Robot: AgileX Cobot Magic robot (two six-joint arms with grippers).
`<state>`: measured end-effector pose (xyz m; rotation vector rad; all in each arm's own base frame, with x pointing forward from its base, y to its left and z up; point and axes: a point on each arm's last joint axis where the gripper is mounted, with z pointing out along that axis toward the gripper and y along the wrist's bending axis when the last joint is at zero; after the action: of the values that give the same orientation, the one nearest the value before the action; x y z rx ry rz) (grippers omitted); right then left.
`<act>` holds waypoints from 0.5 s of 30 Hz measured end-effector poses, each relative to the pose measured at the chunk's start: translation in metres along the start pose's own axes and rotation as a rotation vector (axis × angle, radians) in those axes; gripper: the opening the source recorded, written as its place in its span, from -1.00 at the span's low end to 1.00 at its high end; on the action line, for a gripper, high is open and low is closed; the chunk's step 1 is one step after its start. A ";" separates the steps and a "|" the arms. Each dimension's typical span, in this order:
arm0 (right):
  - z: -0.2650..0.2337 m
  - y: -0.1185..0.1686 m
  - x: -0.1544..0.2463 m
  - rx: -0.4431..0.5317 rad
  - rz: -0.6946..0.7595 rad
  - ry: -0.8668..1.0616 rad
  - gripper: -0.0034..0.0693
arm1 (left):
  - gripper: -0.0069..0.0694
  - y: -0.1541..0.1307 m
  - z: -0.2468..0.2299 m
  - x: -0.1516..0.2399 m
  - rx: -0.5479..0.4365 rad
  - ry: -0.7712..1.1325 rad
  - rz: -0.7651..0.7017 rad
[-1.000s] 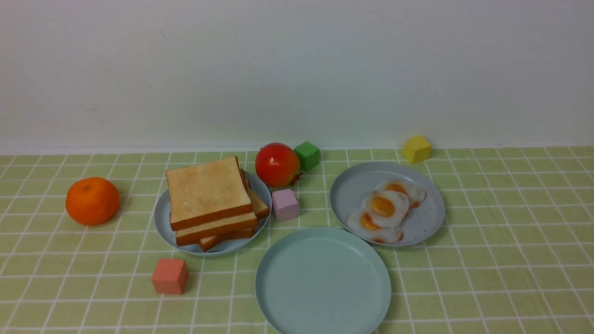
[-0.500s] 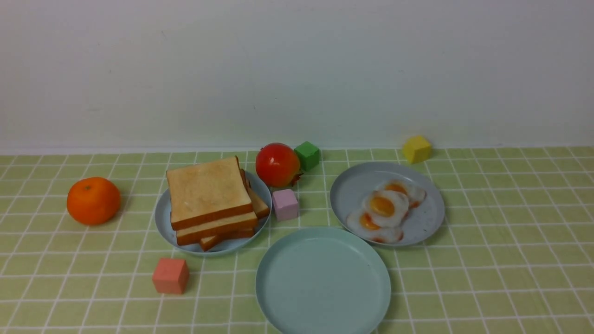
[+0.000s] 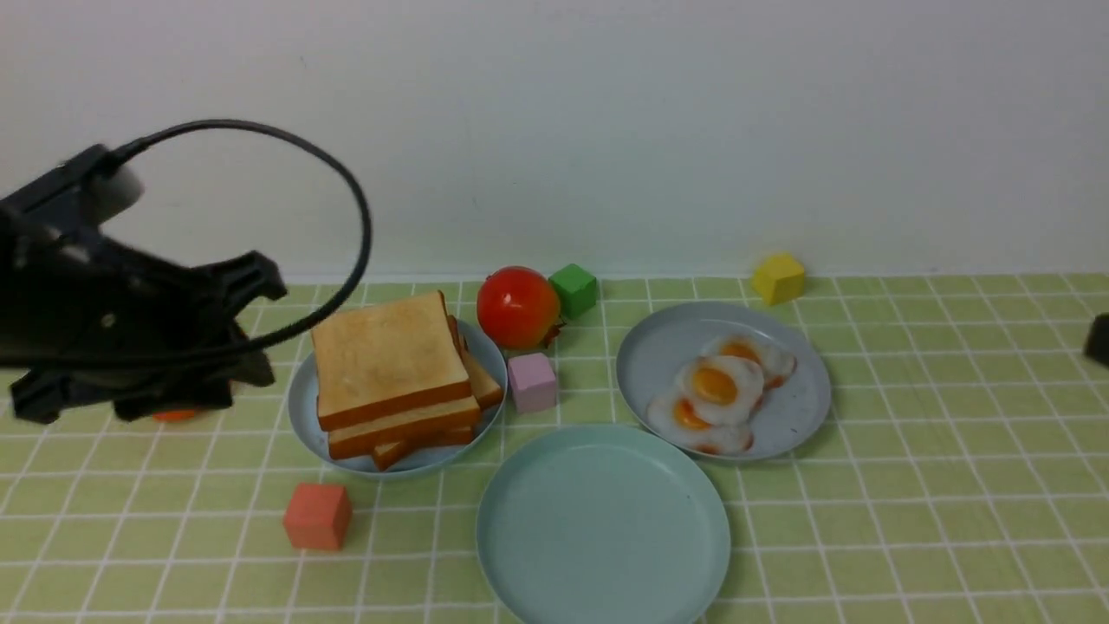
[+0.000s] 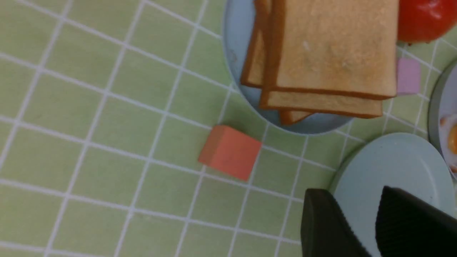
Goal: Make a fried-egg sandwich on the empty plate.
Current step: Use the left arm to grab a slice of bread
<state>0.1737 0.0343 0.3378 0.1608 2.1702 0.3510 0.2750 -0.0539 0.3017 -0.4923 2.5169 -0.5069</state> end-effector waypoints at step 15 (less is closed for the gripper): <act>-0.005 0.041 -0.003 -0.217 -0.141 0.294 -0.24 | -0.20 0.020 0.081 -0.080 0.072 0.207 0.047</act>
<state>0.1707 0.0717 0.3559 -0.1749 2.3957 0.5538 0.3791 -0.0225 0.2617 -0.3686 2.6877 -0.6579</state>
